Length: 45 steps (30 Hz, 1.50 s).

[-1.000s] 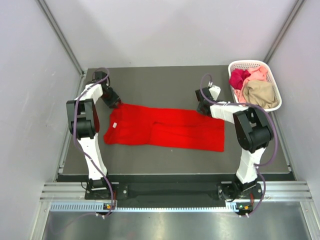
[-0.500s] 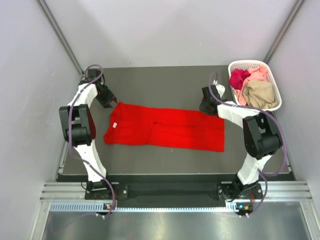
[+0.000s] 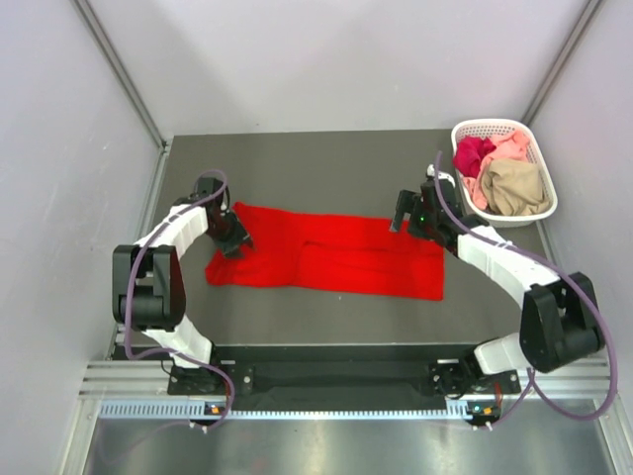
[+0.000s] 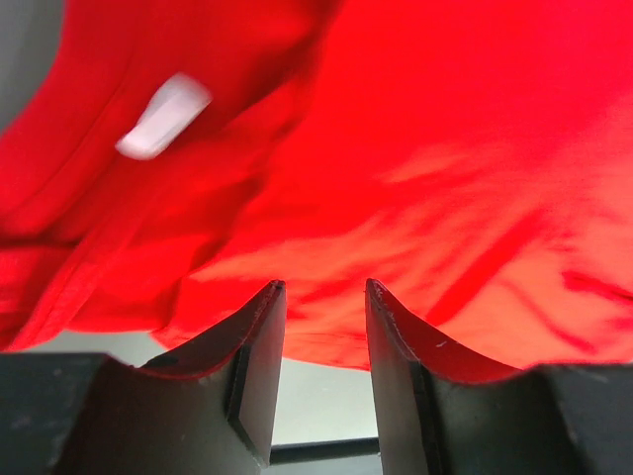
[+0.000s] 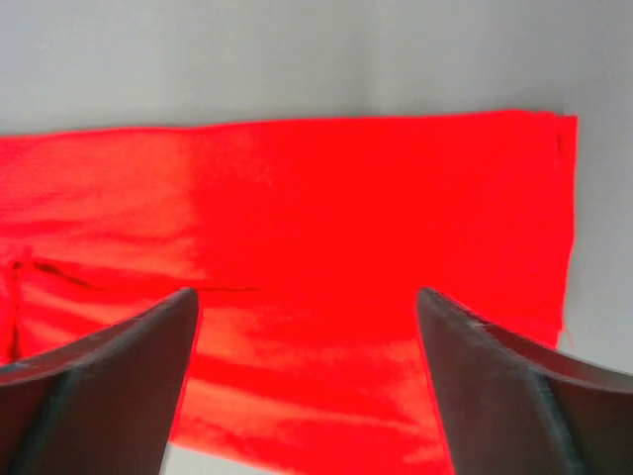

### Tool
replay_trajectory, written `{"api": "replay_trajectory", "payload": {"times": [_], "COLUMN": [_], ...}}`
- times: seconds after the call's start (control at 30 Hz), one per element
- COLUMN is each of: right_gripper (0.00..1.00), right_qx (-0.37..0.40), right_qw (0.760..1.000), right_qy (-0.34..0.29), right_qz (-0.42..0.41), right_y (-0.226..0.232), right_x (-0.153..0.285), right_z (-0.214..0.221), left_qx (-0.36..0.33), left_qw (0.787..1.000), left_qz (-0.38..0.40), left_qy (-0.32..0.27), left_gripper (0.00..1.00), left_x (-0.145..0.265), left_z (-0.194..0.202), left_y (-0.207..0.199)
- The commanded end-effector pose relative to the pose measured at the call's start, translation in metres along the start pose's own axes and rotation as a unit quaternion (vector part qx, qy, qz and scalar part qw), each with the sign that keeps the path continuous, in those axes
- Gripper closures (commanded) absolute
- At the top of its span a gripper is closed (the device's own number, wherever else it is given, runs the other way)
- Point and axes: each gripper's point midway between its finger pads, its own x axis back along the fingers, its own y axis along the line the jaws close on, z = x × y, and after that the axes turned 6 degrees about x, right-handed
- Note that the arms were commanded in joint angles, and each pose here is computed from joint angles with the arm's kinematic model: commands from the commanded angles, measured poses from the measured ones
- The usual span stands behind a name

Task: Fold and stack the t-shirts
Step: Fold the tshirt

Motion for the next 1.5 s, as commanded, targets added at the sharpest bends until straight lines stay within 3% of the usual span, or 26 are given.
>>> {"api": "replay_trajectory", "payload": {"times": [0.0,0.03,0.23,0.63,0.9,1.03,1.2,1.33,1.47], "right_gripper": [0.05,0.00,0.00,0.00,0.00,0.01,0.17,0.56,0.63], "right_qx": [0.010,0.008,0.006,-0.008,0.022,0.004,-0.024,-0.040,-0.046], "right_qw": [0.999,0.999,0.997,0.997,1.000,0.998,0.994,0.991,0.988], "right_qy": [-0.030,-0.031,-0.034,-0.029,-0.012,-0.025,0.006,0.014,0.009], "right_qz": [-0.022,-0.023,-0.064,-0.070,-0.014,0.065,0.109,0.127,0.146], "right_y": [0.007,0.007,0.024,0.038,0.014,-0.026,-0.059,-0.072,-0.086], "right_x": [0.023,0.024,0.027,0.017,0.002,-0.009,-0.026,-0.029,-0.029], "right_z": [-0.013,-0.012,-0.014,-0.009,-0.005,-0.011,0.008,0.028,0.035], "left_qx": [0.034,0.039,0.046,0.035,0.053,0.067,0.066,0.072,0.071], "left_qw": [0.999,0.999,0.995,0.987,0.979,0.979,0.978,0.979,0.987], "left_qz": [-0.007,-0.022,-0.090,-0.149,-0.185,-0.187,-0.192,-0.186,-0.141], "left_qy": [-0.019,-0.011,-0.014,-0.054,-0.065,-0.051,-0.054,-0.036,-0.028], "left_gripper": [0.57,0.57,0.57,0.58,0.58,0.59,0.59,0.59,0.56], "left_x": [-0.005,-0.012,-0.036,-0.048,-0.057,-0.065,-0.065,-0.067,-0.058], "left_z": [0.002,0.005,0.006,-0.031,-0.062,-0.066,-0.069,-0.060,-0.052], "left_y": [0.012,0.020,0.054,0.063,0.076,0.081,0.085,0.086,0.071]}}
